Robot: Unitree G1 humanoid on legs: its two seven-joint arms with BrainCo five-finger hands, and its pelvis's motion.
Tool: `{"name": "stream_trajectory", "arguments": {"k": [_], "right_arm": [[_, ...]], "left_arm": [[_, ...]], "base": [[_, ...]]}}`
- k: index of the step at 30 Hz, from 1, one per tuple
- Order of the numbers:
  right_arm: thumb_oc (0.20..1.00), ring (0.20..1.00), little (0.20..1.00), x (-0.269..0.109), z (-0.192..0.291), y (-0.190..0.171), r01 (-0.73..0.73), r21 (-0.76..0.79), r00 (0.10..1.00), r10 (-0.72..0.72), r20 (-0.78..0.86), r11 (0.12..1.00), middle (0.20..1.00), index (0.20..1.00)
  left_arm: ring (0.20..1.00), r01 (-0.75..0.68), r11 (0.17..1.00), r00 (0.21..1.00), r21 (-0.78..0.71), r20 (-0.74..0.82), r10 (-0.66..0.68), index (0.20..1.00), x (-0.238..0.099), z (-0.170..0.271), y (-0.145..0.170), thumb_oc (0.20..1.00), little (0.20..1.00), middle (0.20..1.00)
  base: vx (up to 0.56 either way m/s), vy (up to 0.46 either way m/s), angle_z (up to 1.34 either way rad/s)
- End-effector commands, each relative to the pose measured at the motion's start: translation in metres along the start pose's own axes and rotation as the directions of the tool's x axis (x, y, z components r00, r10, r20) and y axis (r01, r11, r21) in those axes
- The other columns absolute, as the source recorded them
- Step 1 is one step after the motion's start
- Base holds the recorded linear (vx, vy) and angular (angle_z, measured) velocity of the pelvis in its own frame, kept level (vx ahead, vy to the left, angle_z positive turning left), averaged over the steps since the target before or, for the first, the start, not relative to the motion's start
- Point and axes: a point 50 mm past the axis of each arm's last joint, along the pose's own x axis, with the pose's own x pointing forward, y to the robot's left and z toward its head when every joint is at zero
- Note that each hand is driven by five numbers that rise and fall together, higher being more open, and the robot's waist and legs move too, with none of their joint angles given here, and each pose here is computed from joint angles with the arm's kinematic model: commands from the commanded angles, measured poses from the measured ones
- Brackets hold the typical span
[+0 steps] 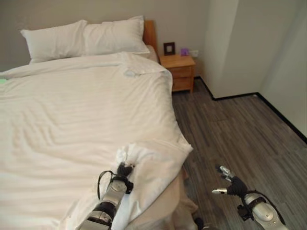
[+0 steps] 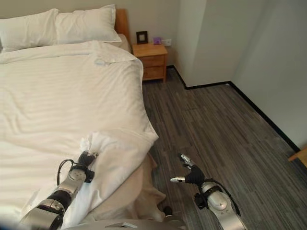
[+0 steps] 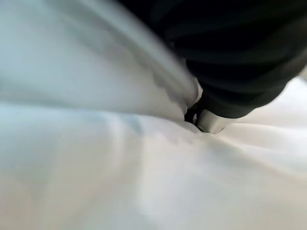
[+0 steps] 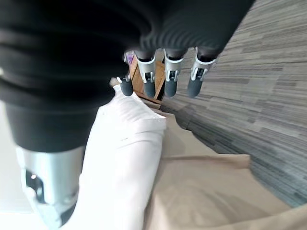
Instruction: Making the bed.
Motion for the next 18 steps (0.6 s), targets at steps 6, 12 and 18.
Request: {"name": "stream_trajectory", "arguments": {"k": [6,12,18], "right_arm": [[1.000,1.000,1.000,0.031,0.041,-0.022,-0.011,-0.179,0.989,0.037,0.146,0.984,1.000,1.000],[1.000,1.000,1.000,0.030,0.029,-0.032,0.051,-0.166,0.995,-0.036,0.091,0.985,1.000,1.000],[1.000,1.000,1.000,0.018,-0.003,-0.034,0.120,-0.101,0.992,-0.124,-0.032,0.988,1.000,1.000]], "left_arm": [[0.200,0.380,0.910,0.906,-0.165,0.265,-0.330,0.200,-0.026,0.050,-0.074,0.200,0.200,0.200],[0.200,0.511,0.851,0.800,-0.121,0.429,-0.419,0.200,-0.038,0.098,-0.091,0.200,0.200,0.200],[0.200,0.656,0.755,0.631,-0.009,0.555,-0.542,0.200,-0.063,0.149,-0.134,0.200,0.200,0.200]], "base": [[-0.16,-0.103,0.08],[-0.25,-0.136,0.27],[-0.26,0.039,0.42]]}}
